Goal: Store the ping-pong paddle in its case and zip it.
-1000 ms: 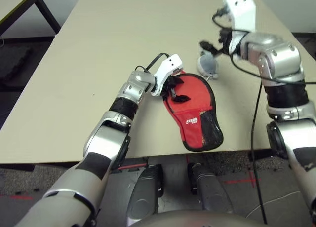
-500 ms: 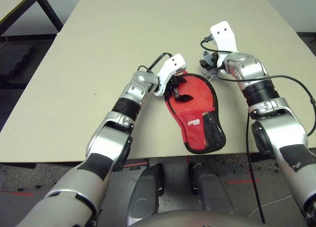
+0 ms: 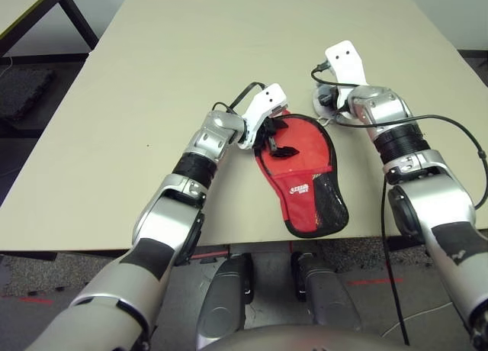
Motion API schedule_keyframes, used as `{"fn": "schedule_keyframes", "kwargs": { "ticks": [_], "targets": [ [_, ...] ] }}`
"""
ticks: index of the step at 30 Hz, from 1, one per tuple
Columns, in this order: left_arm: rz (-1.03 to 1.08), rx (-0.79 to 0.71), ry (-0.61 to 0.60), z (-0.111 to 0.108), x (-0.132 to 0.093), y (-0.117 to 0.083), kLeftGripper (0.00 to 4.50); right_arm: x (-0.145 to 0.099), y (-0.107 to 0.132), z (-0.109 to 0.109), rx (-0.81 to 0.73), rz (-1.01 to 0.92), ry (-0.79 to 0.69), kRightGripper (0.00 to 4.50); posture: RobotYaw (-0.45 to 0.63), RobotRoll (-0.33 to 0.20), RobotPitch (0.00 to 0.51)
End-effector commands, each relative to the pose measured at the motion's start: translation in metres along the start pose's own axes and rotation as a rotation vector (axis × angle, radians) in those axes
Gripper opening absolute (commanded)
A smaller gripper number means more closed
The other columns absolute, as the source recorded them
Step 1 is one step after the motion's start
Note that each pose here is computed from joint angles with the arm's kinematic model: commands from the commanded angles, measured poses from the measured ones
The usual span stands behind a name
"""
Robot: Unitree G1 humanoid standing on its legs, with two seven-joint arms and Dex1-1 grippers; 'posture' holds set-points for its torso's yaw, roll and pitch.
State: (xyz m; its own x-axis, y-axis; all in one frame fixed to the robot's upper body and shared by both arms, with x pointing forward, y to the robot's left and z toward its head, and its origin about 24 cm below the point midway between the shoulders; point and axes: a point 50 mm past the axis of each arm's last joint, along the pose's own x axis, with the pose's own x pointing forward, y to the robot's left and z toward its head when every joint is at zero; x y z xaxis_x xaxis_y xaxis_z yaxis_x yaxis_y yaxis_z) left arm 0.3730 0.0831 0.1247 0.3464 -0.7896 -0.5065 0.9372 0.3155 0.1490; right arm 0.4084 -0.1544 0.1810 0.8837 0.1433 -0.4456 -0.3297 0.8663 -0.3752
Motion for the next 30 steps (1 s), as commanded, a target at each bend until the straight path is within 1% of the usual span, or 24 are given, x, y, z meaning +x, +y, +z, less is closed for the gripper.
{"fn": "schedule_keyframes", "kwargs": {
  "ticks": [1,4,7,8,12,13,15,19,20,23,26,29,30],
  "targets": [
    [-0.024,-0.066,0.128,-0.031,0.009,-0.009,4.5,-0.007,-0.013,-0.015,-0.074,-0.033,0.055,0.11,-0.1,0.0,0.171],
    [-0.026,-0.058,0.133,-0.031,0.01,-0.01,4.5,-0.021,-0.022,-0.025,-0.149,-0.011,0.092,0.06,-0.1,0.0,0.172],
    [-0.024,-0.057,0.136,-0.032,0.01,-0.01,4.5,-0.044,-0.026,-0.039,-0.226,0.053,0.145,0.06,-0.11,0.0,0.175],
    [-0.025,-0.057,0.136,-0.032,0.01,-0.009,4.5,-0.054,-0.027,-0.045,-0.248,0.079,0.167,0.06,-0.11,0.0,0.176],
    [-0.026,-0.055,0.141,-0.033,0.009,-0.009,4.5,-0.107,-0.03,-0.071,-0.359,0.219,0.297,0.06,-0.13,0.0,0.182],
    [-0.026,-0.054,0.142,-0.034,0.009,-0.009,4.5,-0.115,-0.029,-0.074,-0.373,0.242,0.316,0.06,-0.13,0.0,0.184],
    [-0.027,-0.052,0.144,-0.034,0.009,-0.009,4.5,-0.13,-0.024,-0.077,-0.391,0.299,0.341,0.06,-0.14,0.0,0.187],
    [-0.033,-0.051,0.147,-0.035,0.011,-0.01,4.5,-0.166,-0.007,-0.086,-0.424,0.461,0.422,0.06,-0.16,0.0,0.191],
    [-0.035,-0.05,0.146,-0.035,0.011,-0.01,4.5,-0.171,-0.004,-0.087,-0.43,0.485,0.437,0.06,-0.16,0.0,0.192],
    [-0.042,-0.045,0.149,-0.033,0.013,-0.01,4.5,-0.196,0.018,-0.097,-0.464,0.648,0.495,0.06,-0.17,0.0,0.196],
    [-0.042,-0.041,0.148,-0.032,0.013,-0.009,4.5,-0.205,0.027,-0.102,-0.461,0.709,0.509,0.06,-0.18,0.0,0.196],
    [-0.043,-0.037,0.147,-0.03,0.014,-0.009,4.5,-0.193,0.021,-0.101,-0.424,0.632,0.465,0.06,-0.19,0.0,0.198],
    [-0.044,-0.036,0.148,-0.03,0.014,-0.009,4.5,-0.187,0.016,-0.099,-0.436,0.579,0.443,0.06,-0.19,0.0,0.198]
  ]
}}
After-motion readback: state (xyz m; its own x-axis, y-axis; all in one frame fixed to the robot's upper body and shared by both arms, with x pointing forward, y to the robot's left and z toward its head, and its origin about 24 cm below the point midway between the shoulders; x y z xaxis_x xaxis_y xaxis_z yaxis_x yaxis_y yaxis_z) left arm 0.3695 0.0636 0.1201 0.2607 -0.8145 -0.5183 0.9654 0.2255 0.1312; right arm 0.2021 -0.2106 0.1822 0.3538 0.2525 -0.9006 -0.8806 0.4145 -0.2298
